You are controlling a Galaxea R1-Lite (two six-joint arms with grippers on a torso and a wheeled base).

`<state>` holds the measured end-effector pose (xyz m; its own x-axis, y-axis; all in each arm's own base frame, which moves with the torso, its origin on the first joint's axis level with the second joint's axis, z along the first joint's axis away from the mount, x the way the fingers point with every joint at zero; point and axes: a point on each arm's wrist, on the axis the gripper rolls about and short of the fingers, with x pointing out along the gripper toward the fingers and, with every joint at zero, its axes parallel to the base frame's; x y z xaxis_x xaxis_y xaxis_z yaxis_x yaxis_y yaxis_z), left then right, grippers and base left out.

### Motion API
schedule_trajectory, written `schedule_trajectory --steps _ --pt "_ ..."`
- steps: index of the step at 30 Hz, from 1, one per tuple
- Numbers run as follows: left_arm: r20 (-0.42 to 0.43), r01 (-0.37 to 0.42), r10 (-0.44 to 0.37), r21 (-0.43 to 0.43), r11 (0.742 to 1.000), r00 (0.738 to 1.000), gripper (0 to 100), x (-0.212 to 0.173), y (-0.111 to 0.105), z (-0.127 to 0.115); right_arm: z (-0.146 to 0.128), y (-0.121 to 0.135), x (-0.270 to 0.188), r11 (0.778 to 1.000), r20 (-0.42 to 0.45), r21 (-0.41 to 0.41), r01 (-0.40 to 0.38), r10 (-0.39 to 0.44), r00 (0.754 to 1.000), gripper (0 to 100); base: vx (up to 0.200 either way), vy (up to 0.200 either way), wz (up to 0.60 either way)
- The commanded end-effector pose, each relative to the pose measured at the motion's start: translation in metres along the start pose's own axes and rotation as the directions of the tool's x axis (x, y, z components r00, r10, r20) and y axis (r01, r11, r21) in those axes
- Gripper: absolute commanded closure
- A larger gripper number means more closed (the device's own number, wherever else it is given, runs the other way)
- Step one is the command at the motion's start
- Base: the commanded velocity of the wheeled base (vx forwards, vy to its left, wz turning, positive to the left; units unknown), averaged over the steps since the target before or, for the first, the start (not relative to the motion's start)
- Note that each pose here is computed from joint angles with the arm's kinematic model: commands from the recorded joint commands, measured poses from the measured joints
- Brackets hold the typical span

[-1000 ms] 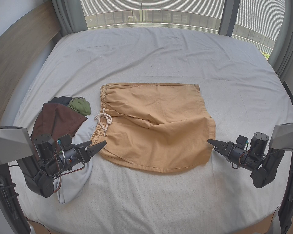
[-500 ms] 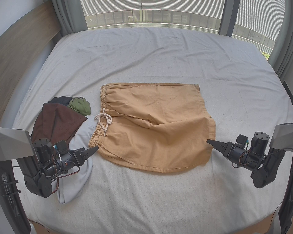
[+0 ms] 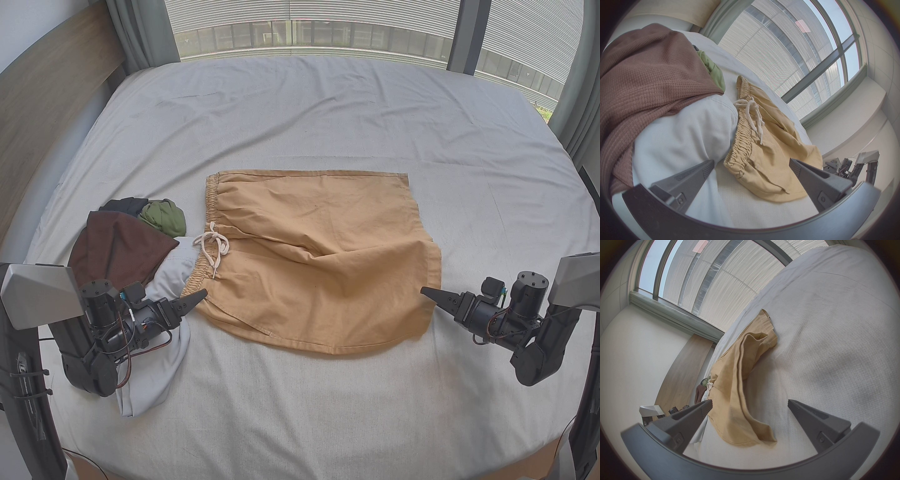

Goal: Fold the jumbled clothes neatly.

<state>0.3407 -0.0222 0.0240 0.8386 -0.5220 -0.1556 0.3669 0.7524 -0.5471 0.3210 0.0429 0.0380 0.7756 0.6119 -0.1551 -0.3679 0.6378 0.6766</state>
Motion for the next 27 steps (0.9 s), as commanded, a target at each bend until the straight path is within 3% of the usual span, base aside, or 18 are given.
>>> schedule_trajectory --steps 1,8,9,21,27 --pt "0.008 0.005 -0.005 -0.005 1.000 1.000 0 0.004 0.000 0.001 -0.004 -0.004 0.002 1.000 -0.012 0.009 0.008 -0.008 1.000 0 0.000 0.000 0.00" --pt "0.004 0.001 -0.001 -0.007 1.000 1.000 0 0.005 0.002 -0.001 -0.003 -0.004 0.001 1.000 -0.009 0.007 0.008 -0.008 1.000 0 0.000 0.000 0.00" --pt "0.004 0.001 -0.001 -0.007 1.000 1.000 100 0.005 0.002 -0.001 -0.003 -0.004 0.001 1.000 -0.009 0.007 0.008 -0.008 1.000 0 0.000 0.000 0.00" --pt "-0.001 0.002 -0.002 -0.005 1.000 1.000 100 0.008 0.004 -0.003 -0.006 -0.005 -0.001 1.000 -0.018 0.011 0.016 -0.016 1.000 0 0.000 0.000 0.00" --pt "-0.001 0.004 -0.004 -0.004 1.000 1.000 100 0.008 0.003 -0.003 -0.023 -0.012 -0.004 0.998 -0.082 -0.054 0.041 -0.045 0.996 0 0.000 0.000 0.00"
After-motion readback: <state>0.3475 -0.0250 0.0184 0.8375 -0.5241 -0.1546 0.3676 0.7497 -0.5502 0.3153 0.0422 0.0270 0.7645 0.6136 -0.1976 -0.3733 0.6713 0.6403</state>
